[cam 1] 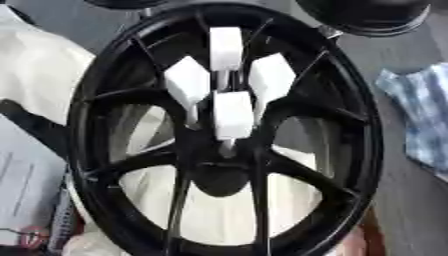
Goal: Pull the pin out of the wheel hub.
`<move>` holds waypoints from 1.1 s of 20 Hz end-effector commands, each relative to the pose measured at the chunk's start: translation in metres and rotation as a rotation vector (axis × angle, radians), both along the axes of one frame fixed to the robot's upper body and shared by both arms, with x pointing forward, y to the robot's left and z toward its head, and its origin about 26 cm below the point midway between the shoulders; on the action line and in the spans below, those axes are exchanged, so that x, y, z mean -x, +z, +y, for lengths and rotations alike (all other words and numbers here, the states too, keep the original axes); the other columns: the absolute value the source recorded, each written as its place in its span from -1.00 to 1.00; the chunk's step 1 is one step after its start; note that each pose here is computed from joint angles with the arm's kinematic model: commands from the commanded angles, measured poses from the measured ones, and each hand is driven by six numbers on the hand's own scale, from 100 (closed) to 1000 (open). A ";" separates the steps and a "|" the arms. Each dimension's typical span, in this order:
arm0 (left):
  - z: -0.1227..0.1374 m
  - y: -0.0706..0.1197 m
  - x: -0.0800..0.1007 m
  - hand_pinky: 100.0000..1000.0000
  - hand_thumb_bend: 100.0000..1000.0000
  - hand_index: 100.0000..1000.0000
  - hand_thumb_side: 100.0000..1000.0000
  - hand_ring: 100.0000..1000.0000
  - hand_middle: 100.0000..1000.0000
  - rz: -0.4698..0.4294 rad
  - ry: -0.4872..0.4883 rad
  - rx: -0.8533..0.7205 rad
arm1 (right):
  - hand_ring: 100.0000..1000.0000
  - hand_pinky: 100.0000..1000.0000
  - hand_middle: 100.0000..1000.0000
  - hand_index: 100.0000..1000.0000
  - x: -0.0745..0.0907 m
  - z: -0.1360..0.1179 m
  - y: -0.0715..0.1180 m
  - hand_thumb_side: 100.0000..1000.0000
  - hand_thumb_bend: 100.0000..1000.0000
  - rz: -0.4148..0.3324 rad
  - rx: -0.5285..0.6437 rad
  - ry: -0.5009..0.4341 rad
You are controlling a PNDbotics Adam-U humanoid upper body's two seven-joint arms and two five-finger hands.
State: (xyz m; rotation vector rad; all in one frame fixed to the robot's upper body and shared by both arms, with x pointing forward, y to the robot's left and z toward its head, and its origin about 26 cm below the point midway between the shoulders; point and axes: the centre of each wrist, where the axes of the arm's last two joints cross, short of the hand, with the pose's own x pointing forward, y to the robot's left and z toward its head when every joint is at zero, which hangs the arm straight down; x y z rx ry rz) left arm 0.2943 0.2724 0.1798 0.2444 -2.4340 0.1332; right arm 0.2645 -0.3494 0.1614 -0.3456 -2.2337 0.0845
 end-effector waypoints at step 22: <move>0.005 0.000 0.006 0.27 -1.00 0.50 0.36 0.48 0.07 0.023 0.000 -0.061 | 0.69 0.75 0.45 0.59 0.005 -0.034 0.137 -0.71 -1.00 0.061 1.423 0.154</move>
